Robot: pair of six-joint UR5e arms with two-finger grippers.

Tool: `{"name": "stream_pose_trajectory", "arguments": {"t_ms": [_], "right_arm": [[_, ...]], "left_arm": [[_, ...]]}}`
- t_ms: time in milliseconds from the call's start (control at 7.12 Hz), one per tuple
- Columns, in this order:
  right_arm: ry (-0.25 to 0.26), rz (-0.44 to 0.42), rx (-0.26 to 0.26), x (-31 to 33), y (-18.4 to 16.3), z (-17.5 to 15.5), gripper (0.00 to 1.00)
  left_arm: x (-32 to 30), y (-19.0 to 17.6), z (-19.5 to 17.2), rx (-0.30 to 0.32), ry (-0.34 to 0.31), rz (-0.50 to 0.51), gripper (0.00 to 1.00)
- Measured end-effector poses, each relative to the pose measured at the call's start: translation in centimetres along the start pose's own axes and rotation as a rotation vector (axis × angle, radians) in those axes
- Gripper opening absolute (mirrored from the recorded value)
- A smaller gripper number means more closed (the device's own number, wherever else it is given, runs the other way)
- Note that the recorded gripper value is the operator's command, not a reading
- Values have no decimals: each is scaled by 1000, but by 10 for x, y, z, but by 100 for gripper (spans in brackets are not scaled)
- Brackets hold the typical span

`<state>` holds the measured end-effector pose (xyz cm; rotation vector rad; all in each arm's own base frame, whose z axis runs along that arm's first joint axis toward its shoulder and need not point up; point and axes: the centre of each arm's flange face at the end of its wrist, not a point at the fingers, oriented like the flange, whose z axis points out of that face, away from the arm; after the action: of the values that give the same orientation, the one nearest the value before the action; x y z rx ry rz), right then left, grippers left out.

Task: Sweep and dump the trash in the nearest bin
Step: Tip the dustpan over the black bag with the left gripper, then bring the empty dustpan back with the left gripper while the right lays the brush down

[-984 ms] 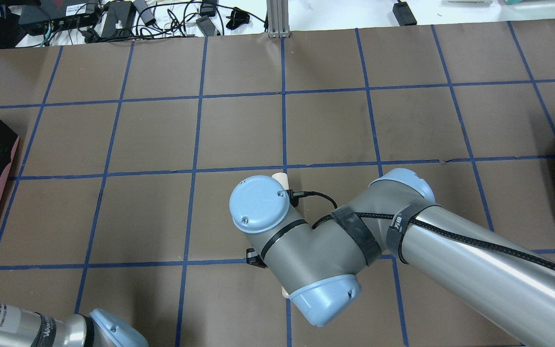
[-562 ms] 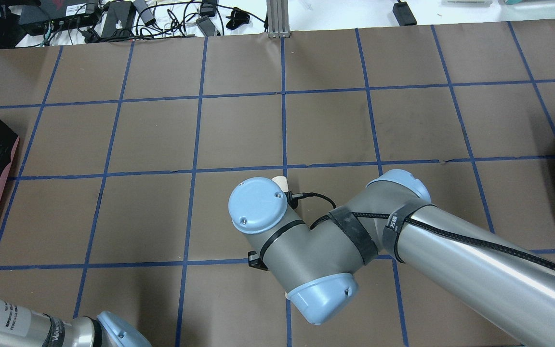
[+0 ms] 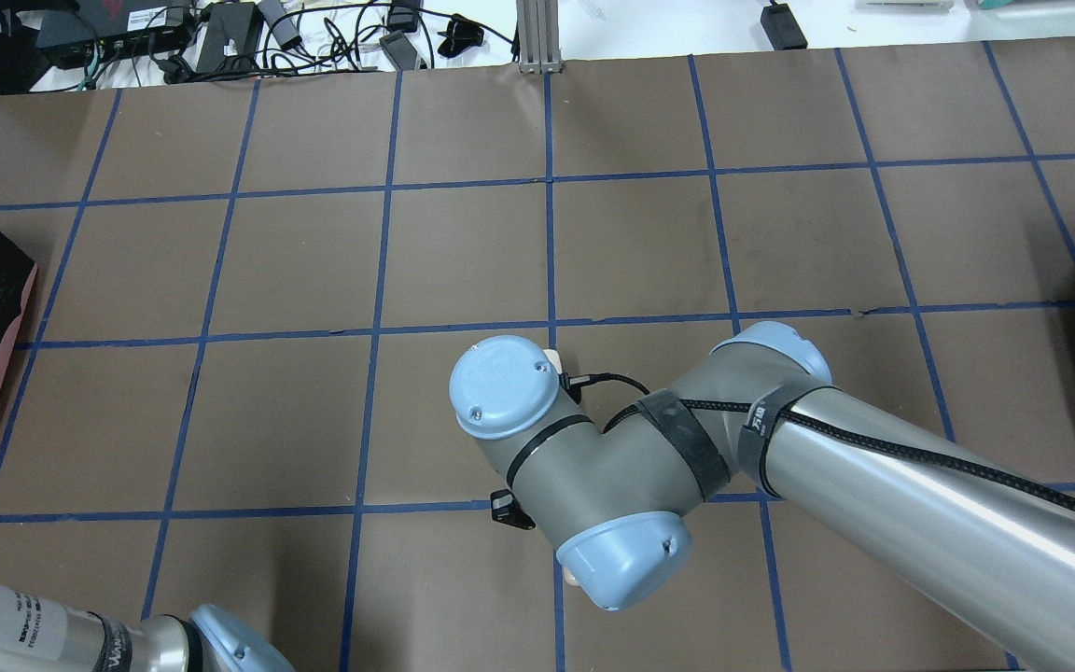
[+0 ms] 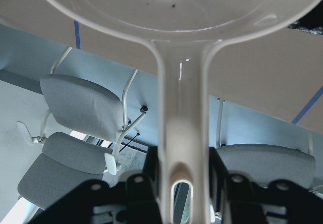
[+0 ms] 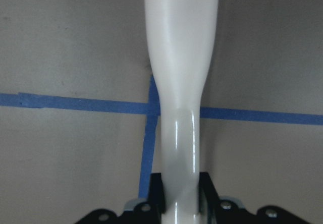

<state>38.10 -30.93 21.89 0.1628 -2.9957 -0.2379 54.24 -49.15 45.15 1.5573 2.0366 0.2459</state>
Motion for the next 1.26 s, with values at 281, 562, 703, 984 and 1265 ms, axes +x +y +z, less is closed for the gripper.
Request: {"name": "stream_pose_trajectory", "arguments": {"t_ms": [281,562,703,984,1265], "right_arm": [[-3,4,-7,-3,-4,2,21],[-1,-3,-5,-4,-6,0,51],[-1,-5,1,-4,-7,-3,58],[1,-12,7,-4,-7,-7,62],[4,-26,3,-3,-6,-10,85]], "left_arm": [[-19,-25,-47,17,-21,12,0],[-32,-64,-92,104,16,-85,0],[-38,-93,-111,153,52,-161,0],[-52,-159,-137,234,117,-284,0],[-59,-230,-151,322,190,-399,0]]}}
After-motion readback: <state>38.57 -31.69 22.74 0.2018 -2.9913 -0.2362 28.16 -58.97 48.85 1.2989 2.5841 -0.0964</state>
